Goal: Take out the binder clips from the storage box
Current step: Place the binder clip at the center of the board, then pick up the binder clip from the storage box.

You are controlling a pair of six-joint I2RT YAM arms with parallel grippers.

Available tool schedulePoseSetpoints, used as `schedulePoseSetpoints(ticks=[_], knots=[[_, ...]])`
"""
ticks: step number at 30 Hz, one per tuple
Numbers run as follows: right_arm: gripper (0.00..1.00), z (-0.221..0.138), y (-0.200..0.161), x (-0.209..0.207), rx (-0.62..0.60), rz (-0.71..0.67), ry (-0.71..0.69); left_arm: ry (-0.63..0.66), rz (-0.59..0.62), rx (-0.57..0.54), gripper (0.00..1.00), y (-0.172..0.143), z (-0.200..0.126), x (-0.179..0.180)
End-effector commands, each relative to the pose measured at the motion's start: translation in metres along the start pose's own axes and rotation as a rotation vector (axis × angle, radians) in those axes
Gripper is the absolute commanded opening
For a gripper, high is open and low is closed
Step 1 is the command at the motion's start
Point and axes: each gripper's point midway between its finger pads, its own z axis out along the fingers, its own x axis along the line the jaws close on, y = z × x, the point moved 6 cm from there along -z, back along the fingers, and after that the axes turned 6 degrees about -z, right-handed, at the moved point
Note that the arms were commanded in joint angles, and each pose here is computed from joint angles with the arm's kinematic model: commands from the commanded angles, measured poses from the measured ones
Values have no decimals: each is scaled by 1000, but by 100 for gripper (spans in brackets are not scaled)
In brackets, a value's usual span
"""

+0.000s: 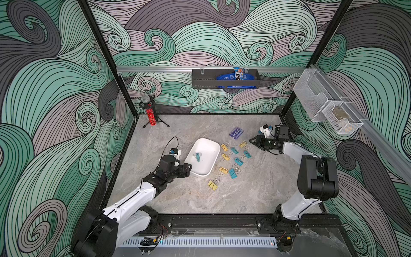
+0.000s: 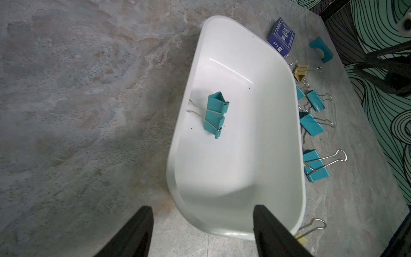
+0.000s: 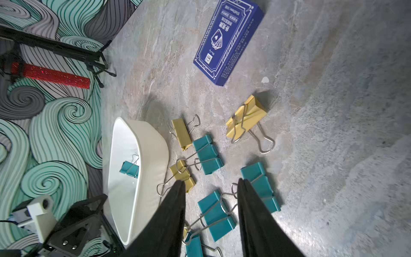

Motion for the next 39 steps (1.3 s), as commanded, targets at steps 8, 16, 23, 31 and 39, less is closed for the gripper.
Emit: schedulePoseSetpoints(ticks=[8,16,23,31,39], knots=[[42,14,-36,143,74,-646,137,39,-3,23,70,2,2,1],[41,62,-61,174,192,-882,200,50,-36,12,69,-3,4,7],[46,93,-86,191,266,-1040,222,66,-30,36,69,-7,10,9],[48,127,-107,212,360,-1223,186,46,-36,42,68,-8,13,8],[49,150,-121,217,404,-1357,139,28,-36,40,69,-9,14,7]])
